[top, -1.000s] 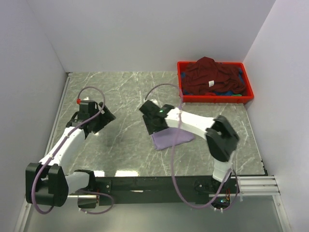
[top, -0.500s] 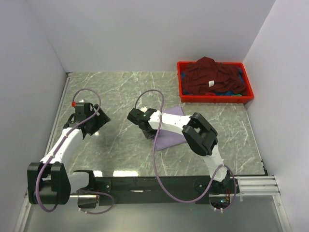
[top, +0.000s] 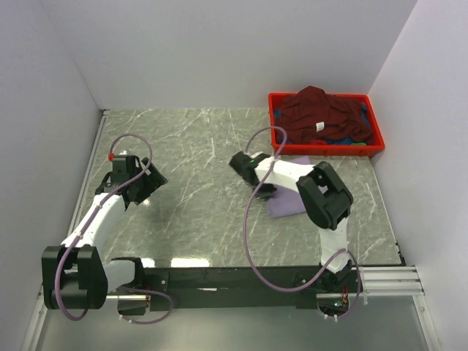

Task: Fold and stack the t-shirts
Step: Neatly place the folded tshirt to the corner

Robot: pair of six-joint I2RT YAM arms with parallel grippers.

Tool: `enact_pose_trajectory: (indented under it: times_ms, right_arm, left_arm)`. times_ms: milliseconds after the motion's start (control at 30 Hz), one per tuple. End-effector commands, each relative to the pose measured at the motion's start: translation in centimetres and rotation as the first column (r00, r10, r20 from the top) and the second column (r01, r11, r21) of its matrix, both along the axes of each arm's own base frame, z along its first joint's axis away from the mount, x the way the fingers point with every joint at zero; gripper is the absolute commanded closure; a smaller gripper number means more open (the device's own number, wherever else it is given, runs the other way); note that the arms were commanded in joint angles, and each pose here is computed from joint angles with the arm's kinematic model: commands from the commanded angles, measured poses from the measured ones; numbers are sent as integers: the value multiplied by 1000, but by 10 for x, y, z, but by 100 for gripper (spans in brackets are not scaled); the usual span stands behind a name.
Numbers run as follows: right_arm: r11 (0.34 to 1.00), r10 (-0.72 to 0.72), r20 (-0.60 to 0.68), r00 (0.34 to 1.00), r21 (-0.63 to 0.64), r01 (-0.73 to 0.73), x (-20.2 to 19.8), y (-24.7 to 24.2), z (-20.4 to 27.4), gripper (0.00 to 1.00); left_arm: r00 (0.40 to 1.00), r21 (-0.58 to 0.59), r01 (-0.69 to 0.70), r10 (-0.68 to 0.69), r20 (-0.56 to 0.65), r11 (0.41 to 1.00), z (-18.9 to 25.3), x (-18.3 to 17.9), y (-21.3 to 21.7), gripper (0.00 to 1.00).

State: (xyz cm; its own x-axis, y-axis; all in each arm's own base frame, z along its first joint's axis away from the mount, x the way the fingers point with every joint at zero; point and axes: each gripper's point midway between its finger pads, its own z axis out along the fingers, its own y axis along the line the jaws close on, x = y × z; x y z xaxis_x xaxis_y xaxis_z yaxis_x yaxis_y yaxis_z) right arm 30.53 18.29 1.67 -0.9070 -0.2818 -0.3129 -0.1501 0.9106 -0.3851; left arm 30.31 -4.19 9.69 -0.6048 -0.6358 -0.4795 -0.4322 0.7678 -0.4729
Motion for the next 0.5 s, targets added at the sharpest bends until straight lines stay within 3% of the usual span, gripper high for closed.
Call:
enact_pose_trajectory:
  times_ms: [0,333,467]
  right_arm:
    - [988,-87,-31,996,-134,82,-2,-62,-10,100]
    - [977,-193,-29,981,-92,190,29,-96,1,100]
    - [968,-161,-7,987,-199,156,30,-116,16,100]
  left_arm:
    - [999,-13,30,-29,34,999,6,6,-3,14]
    - [998,-33,-3,5,64,999,15,9,9,14]
    - [998,-31,-7,9,69,1000,17,7,10,14]
